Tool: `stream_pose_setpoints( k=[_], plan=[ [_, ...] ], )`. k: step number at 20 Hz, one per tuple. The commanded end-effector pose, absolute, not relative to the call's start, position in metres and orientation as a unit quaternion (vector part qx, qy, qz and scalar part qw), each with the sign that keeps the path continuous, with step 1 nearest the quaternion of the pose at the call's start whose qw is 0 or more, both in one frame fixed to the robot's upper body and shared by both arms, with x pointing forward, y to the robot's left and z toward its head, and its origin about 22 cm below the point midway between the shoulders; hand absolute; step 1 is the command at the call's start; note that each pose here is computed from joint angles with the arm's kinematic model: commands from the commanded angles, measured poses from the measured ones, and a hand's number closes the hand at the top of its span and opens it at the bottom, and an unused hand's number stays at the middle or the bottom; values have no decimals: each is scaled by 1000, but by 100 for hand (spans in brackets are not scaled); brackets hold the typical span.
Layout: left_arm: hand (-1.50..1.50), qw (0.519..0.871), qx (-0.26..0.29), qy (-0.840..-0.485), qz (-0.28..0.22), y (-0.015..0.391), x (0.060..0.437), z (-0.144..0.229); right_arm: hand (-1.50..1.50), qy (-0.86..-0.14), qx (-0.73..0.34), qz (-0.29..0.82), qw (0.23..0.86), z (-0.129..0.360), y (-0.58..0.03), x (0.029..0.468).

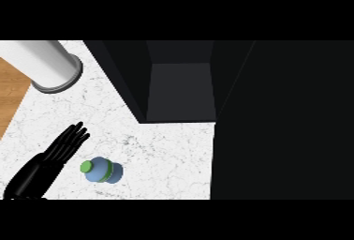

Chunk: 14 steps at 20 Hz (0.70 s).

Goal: Pick up the bottled water, place it into the cabinet and close the cabinet

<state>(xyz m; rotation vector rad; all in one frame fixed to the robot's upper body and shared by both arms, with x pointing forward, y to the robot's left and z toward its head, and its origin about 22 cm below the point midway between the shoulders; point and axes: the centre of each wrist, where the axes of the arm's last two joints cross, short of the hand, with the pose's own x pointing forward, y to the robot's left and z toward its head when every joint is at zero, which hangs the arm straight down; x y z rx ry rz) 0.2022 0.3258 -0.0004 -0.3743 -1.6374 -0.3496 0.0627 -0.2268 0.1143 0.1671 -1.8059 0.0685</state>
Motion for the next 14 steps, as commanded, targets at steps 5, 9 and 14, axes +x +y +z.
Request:
stream_pose_setpoints(
  k=[5,9,14],
  plan=[
    [-150,670,-155,-714,-131,322,216,-72,-150,-798,68,37,598,129,-236,41],
    [-150,665,-140,-722,-130,323,213,-93,-150,-793,70,33,604,142,-224,40],
    [-150,687,-169,-696,-122,308,205,-127,-150,-789,83,46,607,147,-232,24]
  ],
)
